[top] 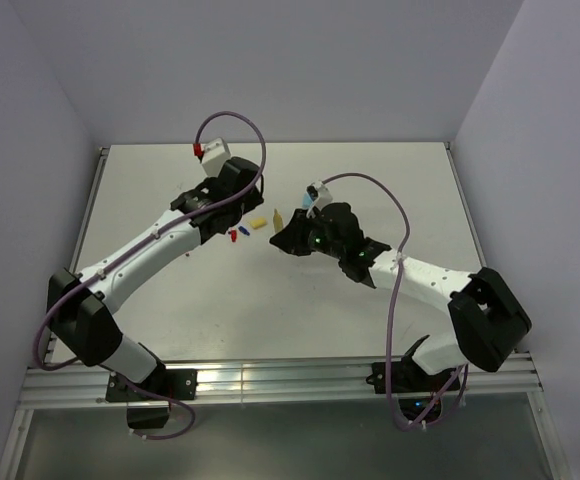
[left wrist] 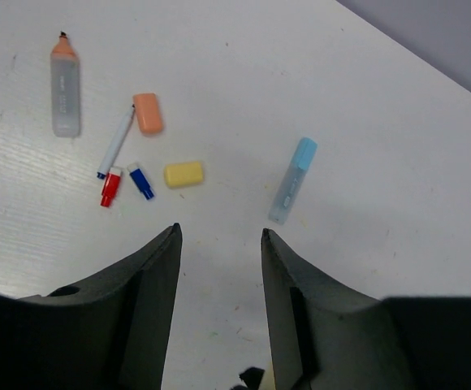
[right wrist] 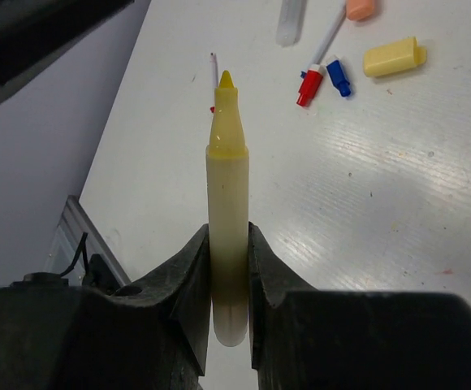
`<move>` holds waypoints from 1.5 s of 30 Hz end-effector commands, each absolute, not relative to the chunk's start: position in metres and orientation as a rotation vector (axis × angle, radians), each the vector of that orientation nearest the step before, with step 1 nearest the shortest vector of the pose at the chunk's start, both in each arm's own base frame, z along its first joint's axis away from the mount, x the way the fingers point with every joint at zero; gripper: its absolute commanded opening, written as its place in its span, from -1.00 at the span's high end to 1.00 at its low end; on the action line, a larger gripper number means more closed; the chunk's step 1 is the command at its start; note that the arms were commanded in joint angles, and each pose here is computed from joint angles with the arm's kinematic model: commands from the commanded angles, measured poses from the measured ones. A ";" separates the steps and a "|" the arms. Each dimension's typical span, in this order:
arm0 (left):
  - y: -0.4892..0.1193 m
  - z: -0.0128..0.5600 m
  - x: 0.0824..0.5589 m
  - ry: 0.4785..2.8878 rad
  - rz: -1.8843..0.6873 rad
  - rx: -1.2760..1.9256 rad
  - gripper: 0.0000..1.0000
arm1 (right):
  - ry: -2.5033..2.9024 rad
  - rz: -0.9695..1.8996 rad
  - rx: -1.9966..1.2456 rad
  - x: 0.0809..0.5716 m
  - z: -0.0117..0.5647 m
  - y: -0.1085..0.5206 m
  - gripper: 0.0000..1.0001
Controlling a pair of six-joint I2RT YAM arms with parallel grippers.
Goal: Insert the pens into the pen caps
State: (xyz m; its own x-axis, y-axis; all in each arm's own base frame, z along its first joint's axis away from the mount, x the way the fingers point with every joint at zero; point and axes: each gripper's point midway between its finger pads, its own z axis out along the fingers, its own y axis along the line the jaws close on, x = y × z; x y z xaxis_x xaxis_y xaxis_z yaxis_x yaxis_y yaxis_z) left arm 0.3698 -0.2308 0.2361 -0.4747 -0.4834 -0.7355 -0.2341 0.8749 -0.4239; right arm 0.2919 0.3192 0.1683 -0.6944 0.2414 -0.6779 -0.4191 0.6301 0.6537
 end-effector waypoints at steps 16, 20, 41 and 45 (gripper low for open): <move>-0.238 0.122 0.421 2.075 -0.260 -1.285 0.02 | 1.953 0.937 0.004 0.296 0.218 0.226 1.00; -0.256 0.093 0.434 2.062 -0.269 -1.429 0.02 | 1.874 0.922 0.023 0.283 0.250 0.203 1.00; -0.261 0.044 0.436 2.036 -0.193 -1.679 -0.01 | 1.803 0.950 -0.045 0.254 0.269 0.182 1.00; -0.256 0.041 0.439 2.031 -0.175 -1.685 -0.02 | 1.807 0.955 -0.051 0.254 0.266 0.183 1.00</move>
